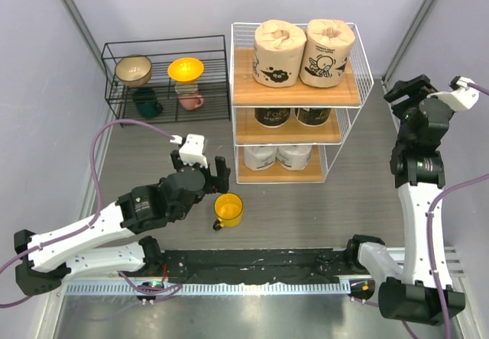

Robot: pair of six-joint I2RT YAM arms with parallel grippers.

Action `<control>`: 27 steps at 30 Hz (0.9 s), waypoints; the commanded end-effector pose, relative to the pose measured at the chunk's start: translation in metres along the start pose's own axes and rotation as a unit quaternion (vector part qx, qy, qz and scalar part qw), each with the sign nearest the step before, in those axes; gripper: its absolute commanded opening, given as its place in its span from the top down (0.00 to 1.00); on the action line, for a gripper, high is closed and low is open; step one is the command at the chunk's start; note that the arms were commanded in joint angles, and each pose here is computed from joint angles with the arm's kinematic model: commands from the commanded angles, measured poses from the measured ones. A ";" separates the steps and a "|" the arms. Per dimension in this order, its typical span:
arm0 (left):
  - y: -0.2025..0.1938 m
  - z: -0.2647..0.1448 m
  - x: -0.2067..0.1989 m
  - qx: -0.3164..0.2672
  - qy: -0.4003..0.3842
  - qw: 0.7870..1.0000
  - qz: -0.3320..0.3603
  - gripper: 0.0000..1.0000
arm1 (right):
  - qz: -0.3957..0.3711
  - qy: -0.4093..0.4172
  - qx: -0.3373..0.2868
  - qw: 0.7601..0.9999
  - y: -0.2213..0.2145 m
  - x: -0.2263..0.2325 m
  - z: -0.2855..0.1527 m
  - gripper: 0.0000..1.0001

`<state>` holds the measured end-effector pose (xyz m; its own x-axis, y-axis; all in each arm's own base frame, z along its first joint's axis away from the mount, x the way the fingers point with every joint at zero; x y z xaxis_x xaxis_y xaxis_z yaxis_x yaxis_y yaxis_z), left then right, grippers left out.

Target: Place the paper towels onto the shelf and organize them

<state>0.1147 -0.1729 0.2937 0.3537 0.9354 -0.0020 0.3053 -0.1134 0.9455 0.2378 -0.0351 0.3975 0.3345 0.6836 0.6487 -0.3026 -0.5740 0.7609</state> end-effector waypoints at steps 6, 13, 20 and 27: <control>-0.002 -0.005 0.008 -0.010 0.011 1.000 -0.007 0.11 | 0.006 0.157 0.152 0.976 -0.028 0.002 0.020 0.24; -0.003 -0.005 0.008 -0.011 0.013 1.000 -0.004 0.11 | -0.006 0.208 0.190 0.960 -0.043 -0.001 0.023 0.23; -0.005 -0.005 0.009 -0.010 0.013 1.000 -0.003 0.11 | -0.016 0.272 0.228 0.935 -0.049 0.005 0.028 0.23; -0.007 -0.006 0.011 -0.008 0.015 1.000 -0.005 0.11 | -0.012 0.306 0.265 0.914 -0.054 0.005 0.036 0.23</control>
<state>0.1116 -0.1639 0.2864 0.3453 0.9384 0.0112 0.3047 -0.1234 0.9444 0.2857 -0.0178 0.3405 -0.1421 0.7350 0.6630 0.2403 -0.6242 0.7434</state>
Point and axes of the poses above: each gripper's point midway between its finger pads, its own z axis out along the fingers, its own x axis along the line the jaws close on, y = z × x, the point moved 10 cm from there along -z, back along the fingers, and after that the axes turned 12 degrees about z, right-handed, at the moved point
